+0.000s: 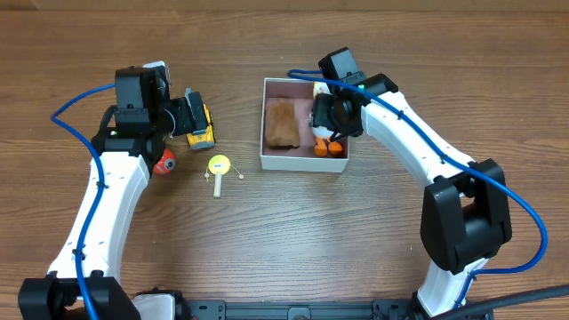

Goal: Pack container
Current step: 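Carry the duck into the box beside the brown plush and release, then grasp the yellow toy excavator with the left gripper and lift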

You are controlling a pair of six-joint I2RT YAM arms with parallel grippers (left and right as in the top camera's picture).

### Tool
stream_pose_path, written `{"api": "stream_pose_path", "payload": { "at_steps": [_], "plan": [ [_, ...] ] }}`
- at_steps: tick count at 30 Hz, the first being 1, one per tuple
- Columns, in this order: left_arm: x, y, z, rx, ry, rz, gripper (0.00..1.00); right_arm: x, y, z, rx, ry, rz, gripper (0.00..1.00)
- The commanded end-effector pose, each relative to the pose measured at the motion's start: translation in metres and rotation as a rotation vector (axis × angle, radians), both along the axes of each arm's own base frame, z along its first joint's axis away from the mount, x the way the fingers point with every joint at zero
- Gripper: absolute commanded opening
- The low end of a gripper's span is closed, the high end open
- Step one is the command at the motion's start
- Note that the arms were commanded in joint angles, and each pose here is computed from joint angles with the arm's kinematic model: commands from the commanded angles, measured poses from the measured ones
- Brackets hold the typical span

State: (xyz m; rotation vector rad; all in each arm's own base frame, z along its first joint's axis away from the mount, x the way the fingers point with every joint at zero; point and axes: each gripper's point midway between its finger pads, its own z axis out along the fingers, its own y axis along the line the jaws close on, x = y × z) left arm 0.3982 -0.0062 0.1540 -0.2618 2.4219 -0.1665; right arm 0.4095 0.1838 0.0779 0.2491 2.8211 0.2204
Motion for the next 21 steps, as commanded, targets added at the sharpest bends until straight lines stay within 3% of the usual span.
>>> {"api": "stream_pose_path", "payload": {
  "at_steps": [1, 7, 12, 15, 21],
  "plan": [
    [0.007, 0.002, 0.010, 0.021, -0.027, -0.012, 1.00, 0.014, -0.004, 0.026, -0.033, -0.094, 0.044, 0.71],
    [0.007, 0.003, 0.010, 0.021, -0.027, -0.012, 1.00, 0.019, -0.002, 0.125, 0.018, -0.283, 0.082, 0.79],
    [0.007, 0.000, 0.011, 0.003, -0.030, -0.010, 1.00, 0.005, -0.054, 0.184, -0.026, -0.379, -0.026, 0.91],
    [0.008, -0.003, 0.011, -0.013, -0.035, -0.023, 1.00, -0.002, -0.101, 0.187, -0.017, -0.334, -0.150, 0.97],
    [0.014, -0.017, 0.019, -0.072, -0.075, -0.080, 1.00, -0.013, -0.154, 0.169, 0.098, -0.205, -0.267, 1.00]
  ]
}}
